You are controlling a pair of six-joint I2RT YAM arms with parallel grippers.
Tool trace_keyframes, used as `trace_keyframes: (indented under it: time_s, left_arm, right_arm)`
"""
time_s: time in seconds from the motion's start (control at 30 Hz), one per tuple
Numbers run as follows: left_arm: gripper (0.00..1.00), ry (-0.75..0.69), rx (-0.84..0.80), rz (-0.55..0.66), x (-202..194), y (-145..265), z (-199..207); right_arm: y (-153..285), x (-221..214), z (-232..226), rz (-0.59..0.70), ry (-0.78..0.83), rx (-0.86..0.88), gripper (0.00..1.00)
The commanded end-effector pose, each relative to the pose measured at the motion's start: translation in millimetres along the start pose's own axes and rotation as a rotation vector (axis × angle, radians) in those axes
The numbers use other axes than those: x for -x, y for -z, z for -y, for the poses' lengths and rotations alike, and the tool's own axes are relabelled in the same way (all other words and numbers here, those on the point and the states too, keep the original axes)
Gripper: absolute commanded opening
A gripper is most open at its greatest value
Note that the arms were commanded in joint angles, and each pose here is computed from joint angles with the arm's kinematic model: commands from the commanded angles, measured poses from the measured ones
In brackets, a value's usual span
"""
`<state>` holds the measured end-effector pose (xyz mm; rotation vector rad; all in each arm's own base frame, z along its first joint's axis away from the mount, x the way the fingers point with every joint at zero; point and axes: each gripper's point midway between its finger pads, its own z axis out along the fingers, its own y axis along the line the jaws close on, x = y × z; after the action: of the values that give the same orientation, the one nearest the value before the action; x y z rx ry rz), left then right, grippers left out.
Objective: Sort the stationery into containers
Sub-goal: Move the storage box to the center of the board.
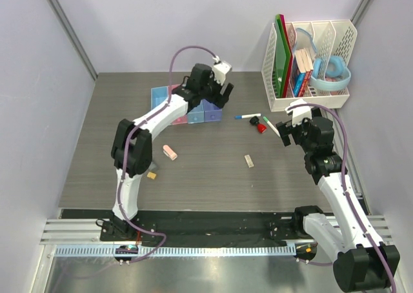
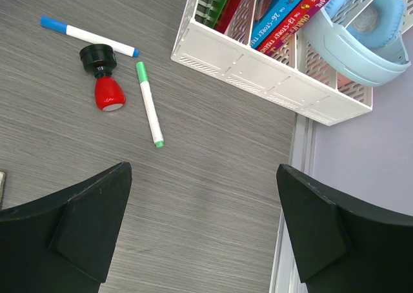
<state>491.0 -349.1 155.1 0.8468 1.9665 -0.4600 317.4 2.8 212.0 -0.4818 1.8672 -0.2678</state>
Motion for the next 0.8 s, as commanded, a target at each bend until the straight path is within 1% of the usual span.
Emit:
trace_keyframes:
  time_s: [0.0, 0.03, 0.07, 0.1, 0.13, 0.17, 0.2, 0.27, 0.3, 0.37, 0.4, 0.47, 0.63, 0.77]
  left_arm:
    - [0.86, -0.001, 0.295, 0.235, 102.3, 79.4, -64.1]
    - [0.86, 0.007, 0.351, 0.229, 104.2, 91.1, -78.2]
    - [0.86, 0.024, 0.369, 0.223, 104.1, 101.0, -86.7]
    - [0.86, 0.052, 0.405, 0.221, 100.8, 113.1, -109.1]
    - [0.85, 0.065, 0.448, 0.221, 100.8, 126.2, -122.7]
    - [0.85, 0.078, 0.472, 0.195, 93.0, 132.2, -133.2]
    - [0.85, 0.096, 0.512, 0.180, 84.9, 142.8, -154.3]
    - [0.84, 0.115, 0.556, 0.138, 69.5, 151.5, -172.0]
    - [0.84, 0.130, 0.579, 0.107, 54.3, 153.6, -185.2]
    - [0.83, 0.129, 0.585, 0.070, 38.9, 152.7, -192.1]
    - [0.83, 0.126, 0.588, 0.035, 25.2, 149.1, -194.1]
    - [0.83, 0.106, 0.580, -0.010, 11.1, 142.4, -194.3]
    - [0.82, 0.137, 0.500, -0.049, -2.6, 126.6, -182.9]
    - [0.80, 0.210, 0.469, -0.073, -12.8, 112.5, -178.4]
  right_arm:
    - [3.5, 14.1, 4.6, 0.054, -0.007, -0.015, 1.00]
    - [3.6, 14.9, 5.4, 0.057, -0.009, -0.017, 1.00]
    - [4.2, 15.9, 5.0, 0.061, -0.010, -0.016, 1.00]
    - [4.6, 15.9, 5.9, 0.061, -0.010, -0.019, 1.00]
    - [5.5, 17.8, 6.8, 0.066, -0.012, -0.022, 1.00]
    - [5.9, 17.9, 6.3, 0.067, -0.017, -0.020, 1.00]
    - [7.0, 19.3, 6.8, 0.071, -0.015, -0.022, 1.00]
    - [7.8, 21.1, 6.6, 0.077, -0.015, -0.022, 1.00]
    - [8.5, 21.7, 6.8, 0.079, -0.017, -0.023, 1.00]
    - [8.7, 25.4, 0.9, 0.098, -0.016, 0.009, 1.00]
    - [9.7, 26.4, 0.3, 0.102, -0.015, 0.011, 1.00]
    - [10.4, 27.1, -0.3, 0.104, -0.016, 0.013, 1.00]
    - [13.0, 27.5, -0.6, 0.110, -0.017, 0.012, 1.00]
    - [14.3, 26.6, -1.3, 0.112, -0.014, 0.012, 1.00]
